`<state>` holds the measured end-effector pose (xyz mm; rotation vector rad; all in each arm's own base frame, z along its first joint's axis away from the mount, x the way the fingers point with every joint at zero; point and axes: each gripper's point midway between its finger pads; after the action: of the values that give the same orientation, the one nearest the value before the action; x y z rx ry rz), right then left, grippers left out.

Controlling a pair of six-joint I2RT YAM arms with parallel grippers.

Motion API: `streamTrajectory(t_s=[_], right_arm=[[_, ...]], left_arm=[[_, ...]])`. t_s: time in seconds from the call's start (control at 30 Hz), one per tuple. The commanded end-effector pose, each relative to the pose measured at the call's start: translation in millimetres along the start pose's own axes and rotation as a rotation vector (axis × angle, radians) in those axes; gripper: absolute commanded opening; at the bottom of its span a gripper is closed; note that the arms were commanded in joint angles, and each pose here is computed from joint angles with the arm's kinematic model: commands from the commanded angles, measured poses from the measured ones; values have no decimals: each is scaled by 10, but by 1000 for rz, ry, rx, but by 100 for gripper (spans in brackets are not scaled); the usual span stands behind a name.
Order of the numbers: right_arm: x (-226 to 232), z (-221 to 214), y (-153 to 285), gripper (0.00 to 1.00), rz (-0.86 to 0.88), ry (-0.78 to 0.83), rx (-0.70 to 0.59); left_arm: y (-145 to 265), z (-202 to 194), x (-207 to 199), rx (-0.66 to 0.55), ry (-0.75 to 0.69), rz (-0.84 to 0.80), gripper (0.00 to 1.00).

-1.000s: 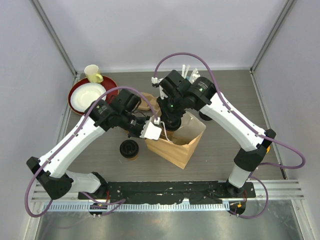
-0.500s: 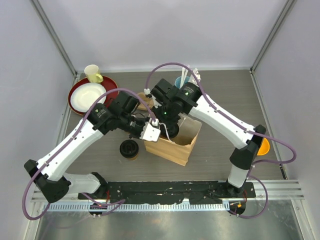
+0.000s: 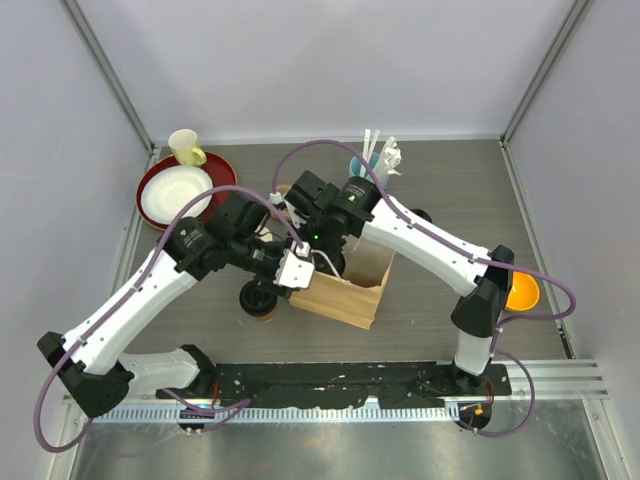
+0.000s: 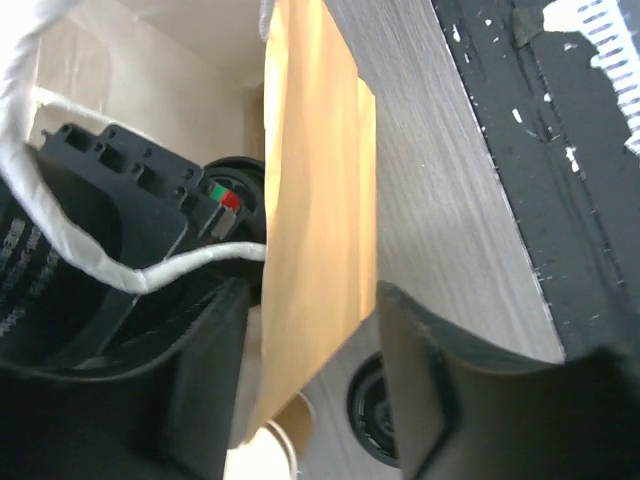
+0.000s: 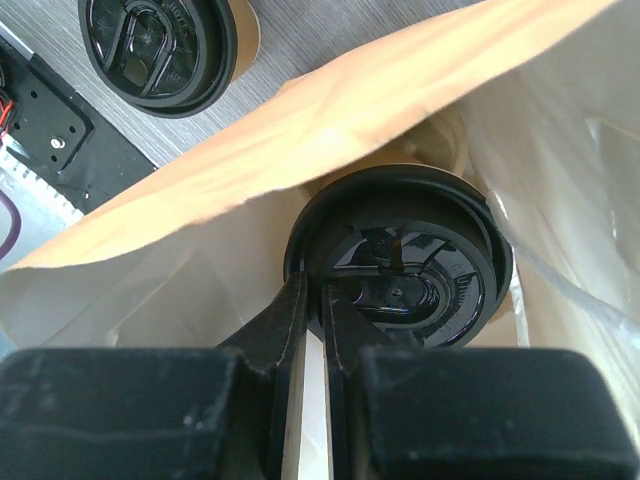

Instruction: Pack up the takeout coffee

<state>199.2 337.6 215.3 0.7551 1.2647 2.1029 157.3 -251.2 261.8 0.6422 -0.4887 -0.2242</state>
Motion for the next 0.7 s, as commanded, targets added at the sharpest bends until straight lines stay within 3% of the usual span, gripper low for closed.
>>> streamTrajectory(t_s=[0.0,0.07,0.2,0.33,0.47,0.6,0.67], right_arm=[[6,64,-72,1,14,33,-28],[-11,37,-90,1,6,41,-18],[-29,3,-118,1,0,48,-2],[-6,58,-82,1,7,76,-17],[-88,13,-42,1,-23,148,31],[-182,-52,-33,1,-72,169,78],[-190,-63,-34,1,-82,178,97]], left_arm=[[150,171,16,-45,-20,77,68],[262,263,24,-58,-17,114,73],[535,506,119,-98,40,220,72],[783,507,184,-102,233,359,61],[959,310,288,-152,458,486,49],[1162,-49,603,-260,857,622,44],[1090,-203,652,-297,1001,597,40]])
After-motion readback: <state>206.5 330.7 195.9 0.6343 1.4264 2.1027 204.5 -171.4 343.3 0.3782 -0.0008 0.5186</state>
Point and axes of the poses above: each gripper's point midway between its finger pads, its own y axis back along the fingers, its own x axis along the line the jaws close on, z = x × y, and after that the axes turned 3 degrees about -y, right-handed
